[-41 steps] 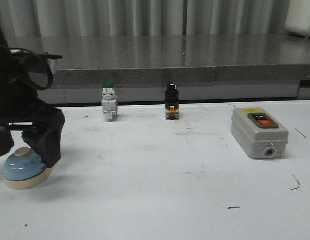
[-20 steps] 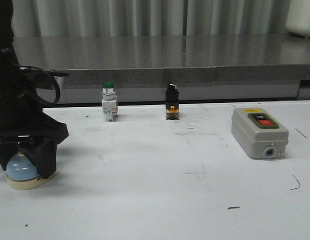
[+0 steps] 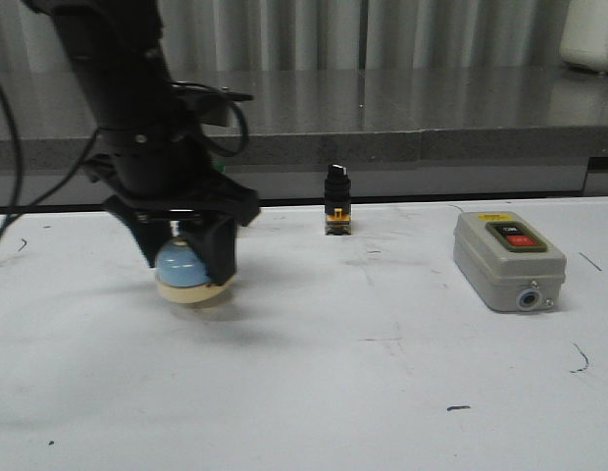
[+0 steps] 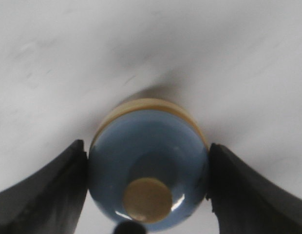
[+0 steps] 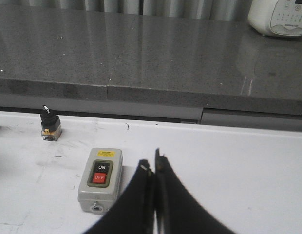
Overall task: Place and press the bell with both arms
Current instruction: 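Carry the bell with the left gripper toward the table centre, then release the bell and raise the left gripper away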
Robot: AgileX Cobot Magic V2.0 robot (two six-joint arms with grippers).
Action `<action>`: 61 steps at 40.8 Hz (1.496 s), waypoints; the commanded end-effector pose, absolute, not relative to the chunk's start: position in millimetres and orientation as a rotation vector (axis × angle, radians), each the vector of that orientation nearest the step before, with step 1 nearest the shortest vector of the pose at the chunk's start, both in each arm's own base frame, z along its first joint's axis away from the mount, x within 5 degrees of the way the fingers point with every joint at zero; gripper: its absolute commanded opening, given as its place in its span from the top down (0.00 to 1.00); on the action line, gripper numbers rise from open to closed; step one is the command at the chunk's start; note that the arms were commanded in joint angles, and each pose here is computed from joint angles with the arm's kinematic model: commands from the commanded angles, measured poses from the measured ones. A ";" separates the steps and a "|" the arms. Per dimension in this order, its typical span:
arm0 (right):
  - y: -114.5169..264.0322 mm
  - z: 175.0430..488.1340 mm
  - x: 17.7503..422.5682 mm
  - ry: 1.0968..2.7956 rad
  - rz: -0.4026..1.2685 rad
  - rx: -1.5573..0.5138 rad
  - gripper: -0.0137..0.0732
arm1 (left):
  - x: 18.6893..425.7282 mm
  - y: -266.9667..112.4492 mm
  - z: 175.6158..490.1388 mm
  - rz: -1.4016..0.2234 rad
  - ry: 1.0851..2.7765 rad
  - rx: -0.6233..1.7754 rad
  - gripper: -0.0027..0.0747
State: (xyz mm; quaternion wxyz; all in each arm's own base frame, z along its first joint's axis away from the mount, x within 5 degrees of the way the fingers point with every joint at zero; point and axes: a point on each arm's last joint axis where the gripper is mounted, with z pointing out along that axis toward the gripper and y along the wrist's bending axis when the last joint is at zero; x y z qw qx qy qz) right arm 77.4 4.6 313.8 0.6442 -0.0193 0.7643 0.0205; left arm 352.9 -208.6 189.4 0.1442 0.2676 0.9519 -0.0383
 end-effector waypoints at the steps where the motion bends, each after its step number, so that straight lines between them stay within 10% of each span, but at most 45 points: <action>1: 4.0 331.6 79.2 1.636 0.042 -0.034 0.91 | 356.0 -233.6 215.4 -0.160 2.653 0.805 0.65; 11: 4.0 331.6 79.2 1.636 0.042 -0.034 0.91 | 359.3 -259.1 205.9 -0.175 2.642 0.863 0.62; 22: 4.0 331.6 79.2 1.636 0.042 -0.034 0.91 | 356.5 -263.3 207.9 -0.183 2.636 0.876 0.19; 33: 4.0 331.6 79.2 1.636 0.042 -0.034 0.91 | 355.1 -235.6 246.5 -0.171 2.632 0.809 0.18; 54: 4.0 331.6 79.2 1.636 0.042 -0.034 0.91 | 293.4 -80.0 281.1 -0.122 2.644 0.314 0.97; 61: 4.0 331.6 79.2 1.636 0.042 -0.034 0.91 | 258.3 -39.0 288.2 -0.112 2.568 0.132 0.99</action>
